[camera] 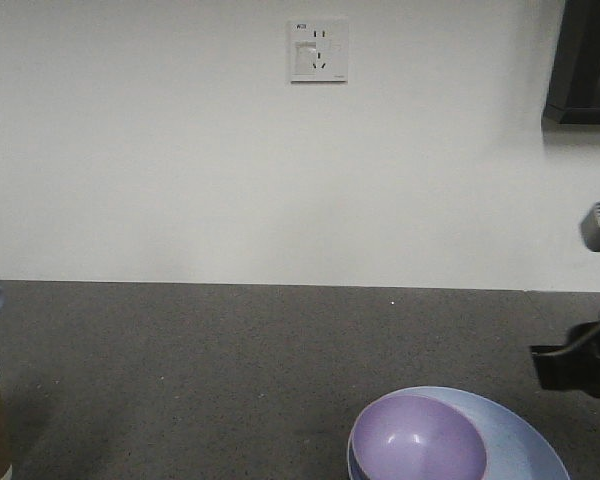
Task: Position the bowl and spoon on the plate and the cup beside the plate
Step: 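Move the left gripper over the bowl and drop the spoon inside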
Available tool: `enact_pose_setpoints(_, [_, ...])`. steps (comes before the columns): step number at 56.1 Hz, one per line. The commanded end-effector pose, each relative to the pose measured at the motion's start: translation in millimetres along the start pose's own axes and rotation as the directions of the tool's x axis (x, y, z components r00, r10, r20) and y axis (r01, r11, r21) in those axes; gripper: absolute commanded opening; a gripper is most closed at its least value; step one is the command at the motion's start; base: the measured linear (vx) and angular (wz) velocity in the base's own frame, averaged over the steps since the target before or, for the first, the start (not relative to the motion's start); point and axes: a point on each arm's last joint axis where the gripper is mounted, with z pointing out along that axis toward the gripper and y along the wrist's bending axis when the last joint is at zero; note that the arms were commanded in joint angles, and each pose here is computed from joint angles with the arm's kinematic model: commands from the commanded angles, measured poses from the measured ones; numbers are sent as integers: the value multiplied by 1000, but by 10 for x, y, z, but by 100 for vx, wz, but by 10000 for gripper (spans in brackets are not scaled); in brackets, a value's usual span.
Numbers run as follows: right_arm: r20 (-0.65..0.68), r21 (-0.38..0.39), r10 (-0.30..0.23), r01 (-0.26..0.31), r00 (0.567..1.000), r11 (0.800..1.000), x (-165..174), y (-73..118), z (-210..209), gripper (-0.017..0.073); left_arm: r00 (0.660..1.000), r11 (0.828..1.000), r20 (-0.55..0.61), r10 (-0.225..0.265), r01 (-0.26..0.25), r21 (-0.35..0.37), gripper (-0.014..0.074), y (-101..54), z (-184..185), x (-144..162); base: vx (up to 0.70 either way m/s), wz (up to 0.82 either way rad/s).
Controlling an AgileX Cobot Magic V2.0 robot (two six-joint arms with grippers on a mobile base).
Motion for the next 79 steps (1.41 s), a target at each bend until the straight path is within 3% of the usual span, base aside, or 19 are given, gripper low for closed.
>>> enact_pose_setpoints(1, [155, 21, -9, 5, 988, 1000, 86, 18, -303, -10, 996, 989, 22, 88, -90, 116, 0, -54, 113, -299, 0, 0])
enact_pose_setpoints(6, [204, 24, -9, 4, 979, 1000, 313, 46, -499, -15, 992, 949, -2, 127, -121, 292, 0, -157, 325, -486, 0, 0])
enact_pose_setpoints(13, [229, 40, -25, 17, 973, 999, 576, 60, -628, -11, 998, 877, -21, 65, -47, 478, 0, -327, 730, -775, 0, 0])
enact_pose_setpoints(17, [232, 57, -43, 30, 972, 998, 687, 57, -671, -11, 996, 846, -48, 75, -38, 532, 0, -435, 964, -886, 0, 0])
enact_pose_setpoints(24, [220, 64, -46, 32, 974, 997, 798, 59, -709, -10, 984, 772, -97, 150, -55, 633, 0, -750, 1367, -1049, 0, 0])
enact_pose_setpoints(28, [206, 63, -46, 33, 977, 997, 814, 61, -712, -10, 975, 736, -136, 175, -38, 676, 0, -939, 1580, -1102, 0, 0])
enact_pose_setpoints(33, [202, 63, -46, 34, 978, 997, 818, 61, -711, -10, 962, 699, -187, 201, -7, 715, 0, -1159, 1827, -1121, 0, 0])
enact_pose_setpoints(42, [202, 63, -46, 34, 978, 997, 818, 61, -711, -10, 945, 640, -202, 256, -10, 768, 0, -1545, 2091, -1152, 0, 0])
enact_pose_setpoints(46, [202, 65, -47, 35, 978, 997, 818, 59, -711, -10, 942, 631, -211, 262, -2, 776, 0, -1676, 2175, -1150, 0, 0])
enact_pose_setpoints(52, [203, 66, -48, 36, 978, 997, 817, 59, -711, -9, 942, 639, -215, 259, 0, 769, 3, -1794, 2293, -1131, 0, 0])
enact_pose_setpoints(64, [204, 66, -48, 36, 978, 997, 816, 59, -711, -8, 941, 720, -262, 214, 29, 693, 28, -1786, 2478, -1078, 0, 0])
enact_pose_setpoints(73, [205, 66, -48, 36, 978, 997, 815, 59, -711, -8, 931, 758, -297, 214, 34, 651, 108, -1757, 2539, -1036, 0, 0])
enact_pose_setpoints(79, [208, 66, -49, 35, 977, 997, 812, 58, -712, -8, 929, 763, -308, 206, 44, 645, 199, -1756, 2551, -1027, 0, 0])
